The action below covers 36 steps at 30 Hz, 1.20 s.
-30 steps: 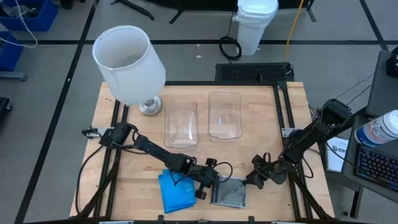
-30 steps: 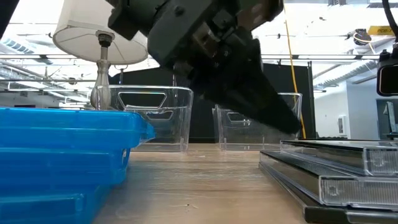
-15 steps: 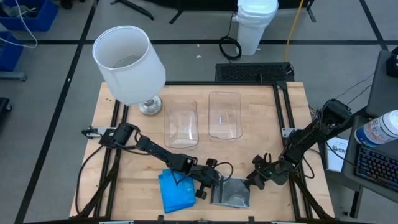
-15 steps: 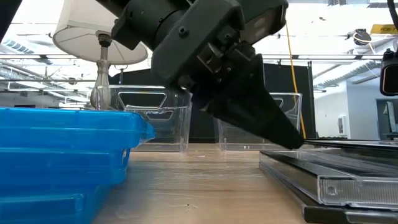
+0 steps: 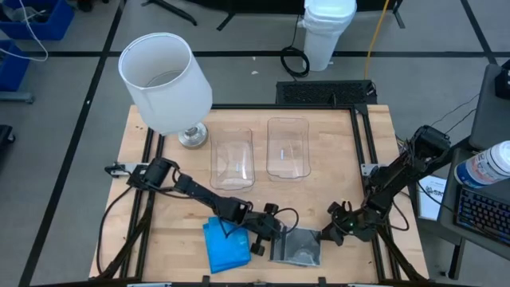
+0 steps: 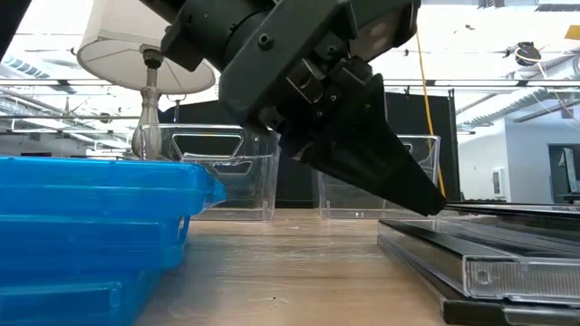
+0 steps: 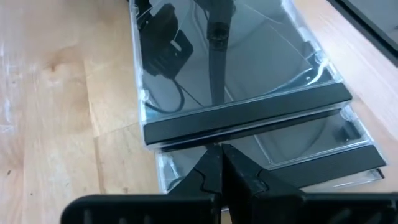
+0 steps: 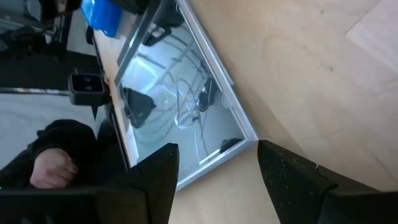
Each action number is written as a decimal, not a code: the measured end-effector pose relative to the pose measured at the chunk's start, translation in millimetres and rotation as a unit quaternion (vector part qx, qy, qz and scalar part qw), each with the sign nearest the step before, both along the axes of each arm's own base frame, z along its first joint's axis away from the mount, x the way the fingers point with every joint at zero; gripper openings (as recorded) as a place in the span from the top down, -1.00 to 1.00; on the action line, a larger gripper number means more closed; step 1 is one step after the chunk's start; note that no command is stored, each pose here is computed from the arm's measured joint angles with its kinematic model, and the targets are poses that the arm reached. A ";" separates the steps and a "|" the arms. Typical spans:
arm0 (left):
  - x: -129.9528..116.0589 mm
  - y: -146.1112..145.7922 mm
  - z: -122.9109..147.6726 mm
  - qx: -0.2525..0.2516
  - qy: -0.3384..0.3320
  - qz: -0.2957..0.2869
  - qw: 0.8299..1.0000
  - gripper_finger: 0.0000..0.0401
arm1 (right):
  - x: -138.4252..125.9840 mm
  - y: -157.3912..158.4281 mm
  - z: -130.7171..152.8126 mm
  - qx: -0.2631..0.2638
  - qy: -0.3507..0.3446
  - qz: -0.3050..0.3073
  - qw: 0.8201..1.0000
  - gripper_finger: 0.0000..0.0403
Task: Pick & place jewel cases by type
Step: Put the black CD case into the right transparent bin
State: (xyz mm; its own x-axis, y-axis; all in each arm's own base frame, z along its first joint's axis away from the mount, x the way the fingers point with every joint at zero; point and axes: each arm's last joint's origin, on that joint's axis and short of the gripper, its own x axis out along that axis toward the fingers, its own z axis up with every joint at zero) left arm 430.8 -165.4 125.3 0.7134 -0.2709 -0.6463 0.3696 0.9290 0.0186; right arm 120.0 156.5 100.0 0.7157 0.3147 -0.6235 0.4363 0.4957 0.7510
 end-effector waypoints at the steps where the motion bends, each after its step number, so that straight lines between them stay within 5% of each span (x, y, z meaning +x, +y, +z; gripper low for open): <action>1: -0.1 -0.3 0.0 0.000 0.000 0.000 1.000 0.92 | 0.1 -0.2 0.1 0.000 -0.004 -0.006 1.000 -0.03; 14: -2.9 -15.7 32.0 -0.009 -0.073 -0.037 0.997 0.97 | 0.6 -0.8 0.1 -0.006 -0.011 -0.015 1.000 -0.03; 36: 2.9 -12.5 33.0 -0.020 -0.103 -0.025 0.994 0.98 | 0.8 -2.0 -0.3 -0.017 -0.017 -0.024 0.999 -0.03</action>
State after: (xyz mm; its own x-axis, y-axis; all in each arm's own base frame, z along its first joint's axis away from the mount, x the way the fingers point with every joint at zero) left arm 433.6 -177.9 158.4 0.8142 -0.3326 -0.4760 0.4080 0.9109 0.0615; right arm 120.9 154.5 99.8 0.7509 0.2585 -0.6078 0.4344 0.4999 0.7493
